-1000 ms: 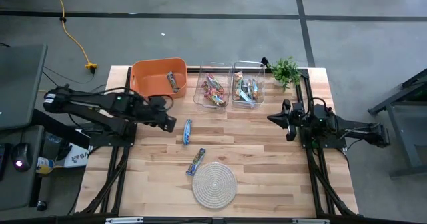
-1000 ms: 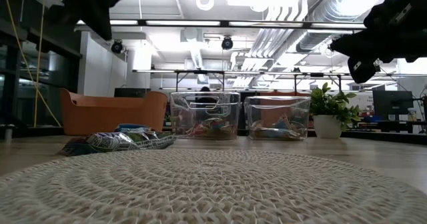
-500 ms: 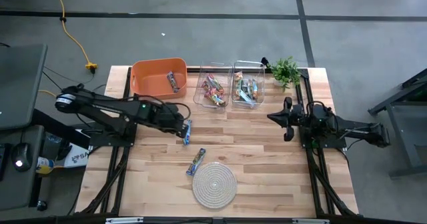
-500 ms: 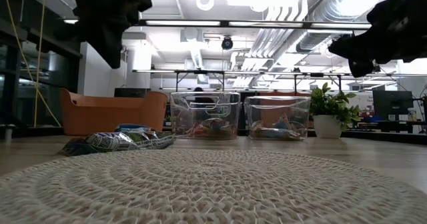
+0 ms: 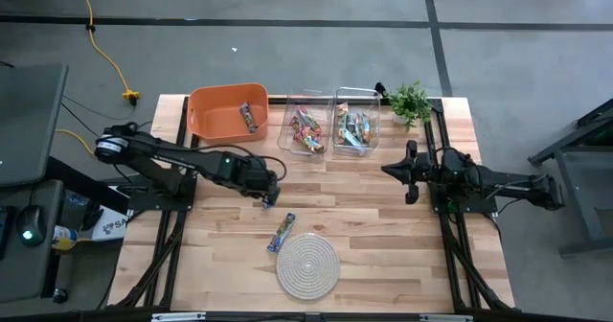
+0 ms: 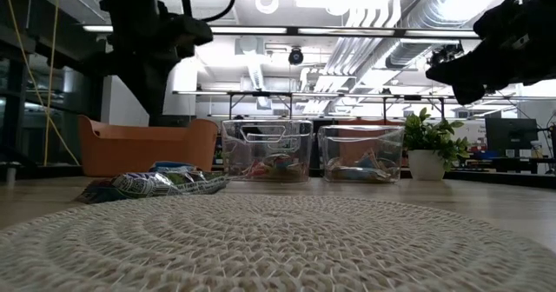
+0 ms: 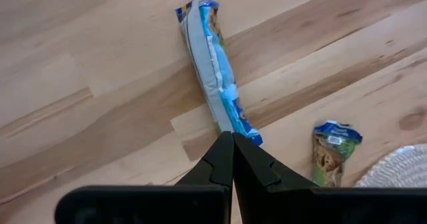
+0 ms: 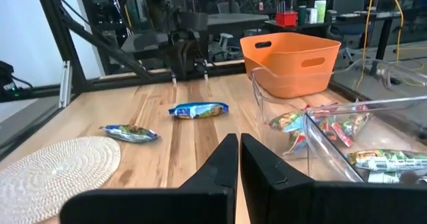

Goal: Pick and place Granola Bars by type
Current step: Put the blue granola bar into the orange bin

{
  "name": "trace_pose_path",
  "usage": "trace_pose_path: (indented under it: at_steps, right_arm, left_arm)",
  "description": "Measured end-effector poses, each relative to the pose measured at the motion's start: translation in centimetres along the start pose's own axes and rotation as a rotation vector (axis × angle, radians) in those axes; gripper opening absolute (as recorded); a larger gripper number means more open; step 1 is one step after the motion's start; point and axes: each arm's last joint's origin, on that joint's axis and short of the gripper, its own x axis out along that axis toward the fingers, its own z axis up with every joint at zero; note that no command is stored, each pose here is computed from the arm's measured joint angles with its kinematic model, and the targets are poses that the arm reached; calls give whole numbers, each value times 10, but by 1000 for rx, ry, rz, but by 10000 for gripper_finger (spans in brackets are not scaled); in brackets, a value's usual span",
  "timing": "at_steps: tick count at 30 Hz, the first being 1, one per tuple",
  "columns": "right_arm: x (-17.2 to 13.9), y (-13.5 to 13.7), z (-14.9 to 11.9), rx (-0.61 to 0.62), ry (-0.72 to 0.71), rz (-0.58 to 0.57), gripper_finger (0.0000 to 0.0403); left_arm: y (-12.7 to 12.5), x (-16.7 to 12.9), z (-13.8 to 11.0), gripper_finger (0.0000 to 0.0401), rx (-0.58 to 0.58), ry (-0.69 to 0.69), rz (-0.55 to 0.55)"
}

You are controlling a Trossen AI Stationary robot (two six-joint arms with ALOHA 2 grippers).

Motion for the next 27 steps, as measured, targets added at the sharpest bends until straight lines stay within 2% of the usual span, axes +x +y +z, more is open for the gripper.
trace_pose_path:
  at_steps: [7,10,14,19,22,27]
  right_arm:
    - [0,0,0,-3,2,-1,0]
    - [0,0,0,-3,3,-2,0]
    - [0,0,0,-3,2,-2,0]
    - [0,0,0,-3,1,-2,0]
    - [0,0,0,-3,1,-2,0]
    - [0,0,0,-3,1,-2,0]
  left_arm:
    - [-11,18,0,1,-52,-5,-3]
    - [-15,28,-1,14,-74,19,9]
    - [-17,38,-2,61,-112,49,28]
    - [-18,46,5,148,-228,64,22]
    - [-16,47,10,196,-255,57,26]
    - [-9,50,27,238,-318,37,39]
